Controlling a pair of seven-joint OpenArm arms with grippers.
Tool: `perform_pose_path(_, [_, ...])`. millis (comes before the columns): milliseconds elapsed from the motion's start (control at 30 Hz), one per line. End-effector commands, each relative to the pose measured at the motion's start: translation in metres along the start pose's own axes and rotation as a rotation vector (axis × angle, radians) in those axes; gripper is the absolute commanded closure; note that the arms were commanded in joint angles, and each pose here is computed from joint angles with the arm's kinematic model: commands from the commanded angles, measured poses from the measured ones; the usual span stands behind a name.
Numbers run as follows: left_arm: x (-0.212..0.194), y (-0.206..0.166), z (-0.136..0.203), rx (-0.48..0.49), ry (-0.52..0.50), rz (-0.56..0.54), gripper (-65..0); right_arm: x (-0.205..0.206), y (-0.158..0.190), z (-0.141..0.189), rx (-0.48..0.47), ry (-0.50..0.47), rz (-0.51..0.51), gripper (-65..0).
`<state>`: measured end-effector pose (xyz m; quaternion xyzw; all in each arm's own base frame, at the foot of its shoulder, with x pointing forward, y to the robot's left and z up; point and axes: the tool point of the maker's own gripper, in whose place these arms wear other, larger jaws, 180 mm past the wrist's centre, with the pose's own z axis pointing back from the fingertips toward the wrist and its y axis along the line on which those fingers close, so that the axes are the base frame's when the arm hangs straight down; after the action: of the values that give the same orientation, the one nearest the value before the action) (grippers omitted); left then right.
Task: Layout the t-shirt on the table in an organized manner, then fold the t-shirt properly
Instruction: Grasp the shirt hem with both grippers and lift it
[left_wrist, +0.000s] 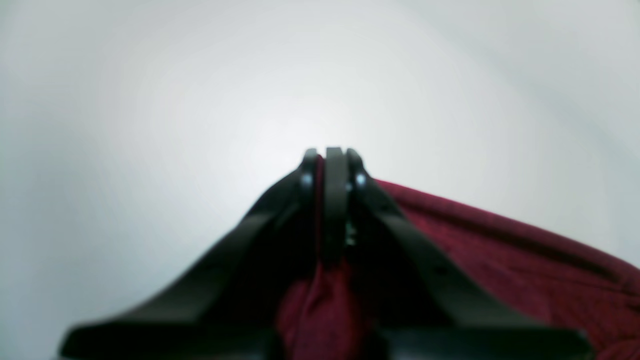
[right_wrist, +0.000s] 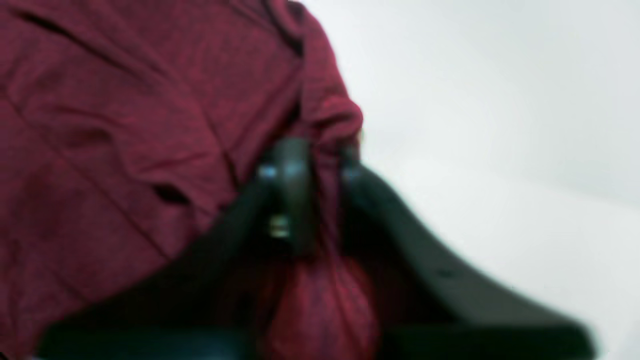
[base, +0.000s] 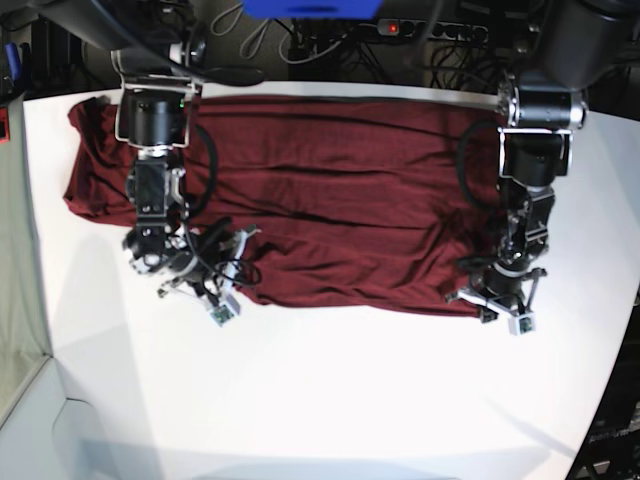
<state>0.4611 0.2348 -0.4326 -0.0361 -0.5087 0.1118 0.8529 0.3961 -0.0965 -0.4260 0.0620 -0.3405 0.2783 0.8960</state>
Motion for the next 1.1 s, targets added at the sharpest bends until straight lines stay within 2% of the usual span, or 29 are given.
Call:
perform_pose_path(0, [-0.003,0.0,-0.001,-0.004,0.037,-0.008,-0.2,-0.001,-0.01,0.003,-0.03,0.031,0.02,0.0])
perform_pose_path(133, [0.022,-0.011,0.0,-0.031,-0.031,-0.019,-0.2,0.018,-0.021,0.015,-0.075,-0.017,0.041,0.0])
perform_pose_path(333, [0.054,-0.031,0.02,-0.092,-0.16,-0.054,-0.2,0.043,-0.032,0.049,-0.169,-0.115,0.09,0.0])
perform_pose_path(500, [0.076,-0.019,0.042,-0.073,-0.261,-0.013,-0.2,0.05,-0.033,0.072,-0.222,-0.165,0.119,0.0])
perform_pose_path(600, [0.086,-0.013,0.056,-0.064,-0.31,-0.004,-0.2,0.048,-0.029,0.087,-0.25,-0.187,0.136,0.0])
perform_pose_path(900, [0.1,-0.028,0.101,-0.112,-0.411,-0.056,-0.2,0.037,-0.007,0.142,-0.327,-0.244,0.196,0.0])
perform_pose_path(1067, [0.093,-0.03,0.116,-0.123,-0.417,-0.075,-0.2,0.012,0.008,0.146,-0.305,-0.207,0.189,0.0])
